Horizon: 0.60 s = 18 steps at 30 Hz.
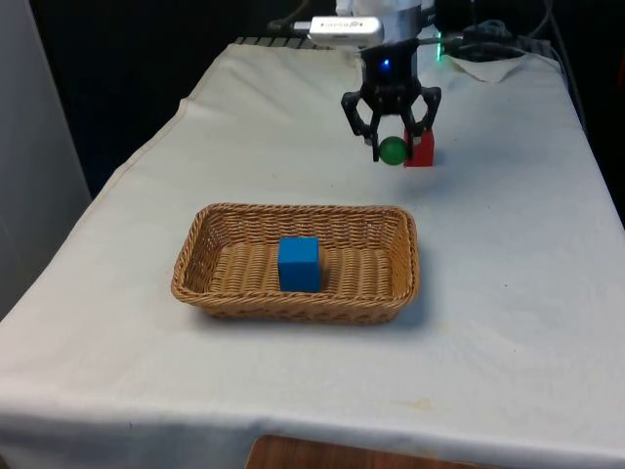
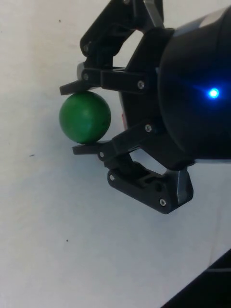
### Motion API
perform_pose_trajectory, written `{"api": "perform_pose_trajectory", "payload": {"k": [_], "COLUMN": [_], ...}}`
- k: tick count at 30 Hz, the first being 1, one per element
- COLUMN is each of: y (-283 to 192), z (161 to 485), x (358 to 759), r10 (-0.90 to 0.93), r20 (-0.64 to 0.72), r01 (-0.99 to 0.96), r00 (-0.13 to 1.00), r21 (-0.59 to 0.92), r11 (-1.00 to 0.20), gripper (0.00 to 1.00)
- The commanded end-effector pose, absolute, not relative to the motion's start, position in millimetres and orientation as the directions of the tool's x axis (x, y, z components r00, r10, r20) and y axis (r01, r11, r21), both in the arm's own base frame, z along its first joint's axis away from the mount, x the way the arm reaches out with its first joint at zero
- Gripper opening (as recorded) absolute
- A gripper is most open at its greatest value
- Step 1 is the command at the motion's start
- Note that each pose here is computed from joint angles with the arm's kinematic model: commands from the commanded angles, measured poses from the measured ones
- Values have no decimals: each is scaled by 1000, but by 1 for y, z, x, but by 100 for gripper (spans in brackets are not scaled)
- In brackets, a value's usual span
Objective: Place all non-red objects into the basket.
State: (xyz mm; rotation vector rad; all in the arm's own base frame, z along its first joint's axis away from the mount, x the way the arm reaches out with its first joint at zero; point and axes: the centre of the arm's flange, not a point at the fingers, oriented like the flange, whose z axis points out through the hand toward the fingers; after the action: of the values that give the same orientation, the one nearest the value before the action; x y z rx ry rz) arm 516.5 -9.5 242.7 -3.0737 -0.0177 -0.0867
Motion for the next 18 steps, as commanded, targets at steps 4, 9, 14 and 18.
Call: {"api": "perform_pose_trajectory", "payload": {"k": [4,9,14,18], "y": [-11,-9,-11,-11], "z": [252,258,271,277], "x": [515,516,516,517], "r10": [6,9,4,5], "r20": [58,65,70,74], "r01": [10,14,9,12], "r00": [998,998,998,997], "r21": [-67,-76,-80,-83], "r11": [-998,-997,-997,-997], "gripper": [0,0,0,0]}}
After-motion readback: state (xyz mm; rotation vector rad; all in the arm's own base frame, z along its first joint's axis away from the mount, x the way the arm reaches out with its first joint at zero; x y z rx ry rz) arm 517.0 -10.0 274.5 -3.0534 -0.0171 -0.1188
